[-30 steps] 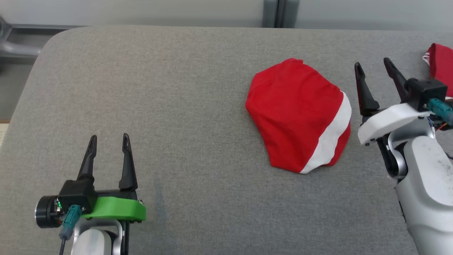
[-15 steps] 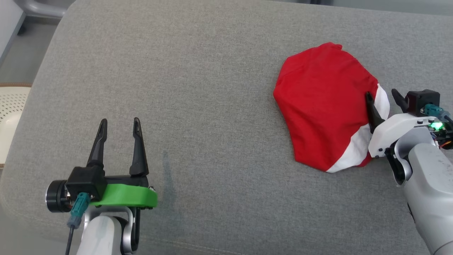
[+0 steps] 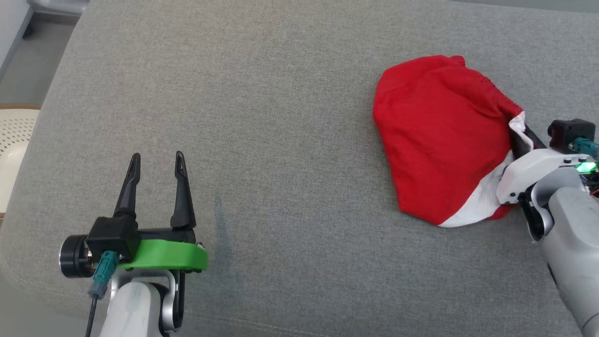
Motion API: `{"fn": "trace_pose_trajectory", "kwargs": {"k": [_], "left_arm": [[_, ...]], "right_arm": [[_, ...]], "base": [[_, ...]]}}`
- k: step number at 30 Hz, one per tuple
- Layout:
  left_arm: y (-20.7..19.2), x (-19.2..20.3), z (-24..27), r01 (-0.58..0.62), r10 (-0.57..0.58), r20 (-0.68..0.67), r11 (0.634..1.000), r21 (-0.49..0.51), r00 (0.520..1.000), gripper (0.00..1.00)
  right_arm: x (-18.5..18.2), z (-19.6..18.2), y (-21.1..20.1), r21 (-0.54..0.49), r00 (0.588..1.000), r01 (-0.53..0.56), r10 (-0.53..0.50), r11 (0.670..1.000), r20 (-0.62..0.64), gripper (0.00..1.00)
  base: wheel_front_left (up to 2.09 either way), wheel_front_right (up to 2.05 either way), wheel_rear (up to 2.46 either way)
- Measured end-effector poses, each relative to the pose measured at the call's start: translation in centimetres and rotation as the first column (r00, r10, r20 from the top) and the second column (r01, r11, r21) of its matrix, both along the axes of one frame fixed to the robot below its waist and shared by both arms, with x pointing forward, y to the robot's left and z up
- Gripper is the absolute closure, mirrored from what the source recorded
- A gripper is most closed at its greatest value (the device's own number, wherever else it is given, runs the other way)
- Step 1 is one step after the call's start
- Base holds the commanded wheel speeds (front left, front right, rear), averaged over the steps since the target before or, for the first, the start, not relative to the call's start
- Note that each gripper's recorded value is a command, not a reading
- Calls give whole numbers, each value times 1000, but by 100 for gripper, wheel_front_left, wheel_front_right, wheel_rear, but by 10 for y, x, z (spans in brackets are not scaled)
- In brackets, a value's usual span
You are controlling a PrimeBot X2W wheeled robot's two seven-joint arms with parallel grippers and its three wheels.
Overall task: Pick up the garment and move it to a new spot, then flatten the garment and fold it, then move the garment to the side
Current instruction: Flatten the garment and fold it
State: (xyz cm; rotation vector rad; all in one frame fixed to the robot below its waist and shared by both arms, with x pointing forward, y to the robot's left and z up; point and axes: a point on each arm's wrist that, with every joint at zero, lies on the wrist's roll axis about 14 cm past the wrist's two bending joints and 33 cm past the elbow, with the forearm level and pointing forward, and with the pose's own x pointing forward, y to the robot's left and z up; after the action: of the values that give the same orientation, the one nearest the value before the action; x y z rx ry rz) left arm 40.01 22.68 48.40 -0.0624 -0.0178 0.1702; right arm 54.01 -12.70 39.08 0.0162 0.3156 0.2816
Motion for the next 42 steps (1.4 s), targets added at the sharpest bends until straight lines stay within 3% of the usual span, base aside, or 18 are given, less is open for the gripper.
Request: {"fn": "trace_pose_trajectory", "kwargs": {"k": [5,11,19,20,24,29,34,40,41,42], "left_arm": [[0,-1,8,1,-1,23,1000,-4,1000,0],[-3,-5,19,13,-12,56,1000,-11,998,0],[0,-13,28,5,-3,82,1000,-24,997,0],[1,-15,28,2,0,82,1000,-24,997,0],[5,-19,28,-11,14,81,1000,-27,997,0],[9,-24,27,-27,29,76,999,-33,997,0],[14,-27,23,-46,49,64,998,-42,997,0],[16,-30,19,-61,63,49,997,-45,997,0],[16,-29,18,-60,62,47,997,-46,997,0],[15,-29,18,-59,61,46,997,-47,997,0]], "right_arm": [[20,54,-18,-3,987,27,-27,1000,157,100],[29,124,-26,-12,937,32,-26,999,350,100],[8,169,52,-8,868,-160,144,987,476,100],[-6,166,86,3,856,-241,211,971,473,100],[-40,155,152,34,825,-396,339,918,453,100],[-79,136,212,40,771,-549,487,835,410,100],[-127,99,255,42,706,-678,633,734,318,100],[-173,57,274,46,634,-767,746,640,202,100],[-179,54,276,52,624,-777,758,627,190,84],[-185,51,278,55,613,-787,769,614,180,51]], "base": [[0,0,0],[0,0,0],[0,0,0],[0,0,0],[0,0,0],[0,0,0],[0,0,0],[0,0,0],[0,0,0],[0,0,0]]}}
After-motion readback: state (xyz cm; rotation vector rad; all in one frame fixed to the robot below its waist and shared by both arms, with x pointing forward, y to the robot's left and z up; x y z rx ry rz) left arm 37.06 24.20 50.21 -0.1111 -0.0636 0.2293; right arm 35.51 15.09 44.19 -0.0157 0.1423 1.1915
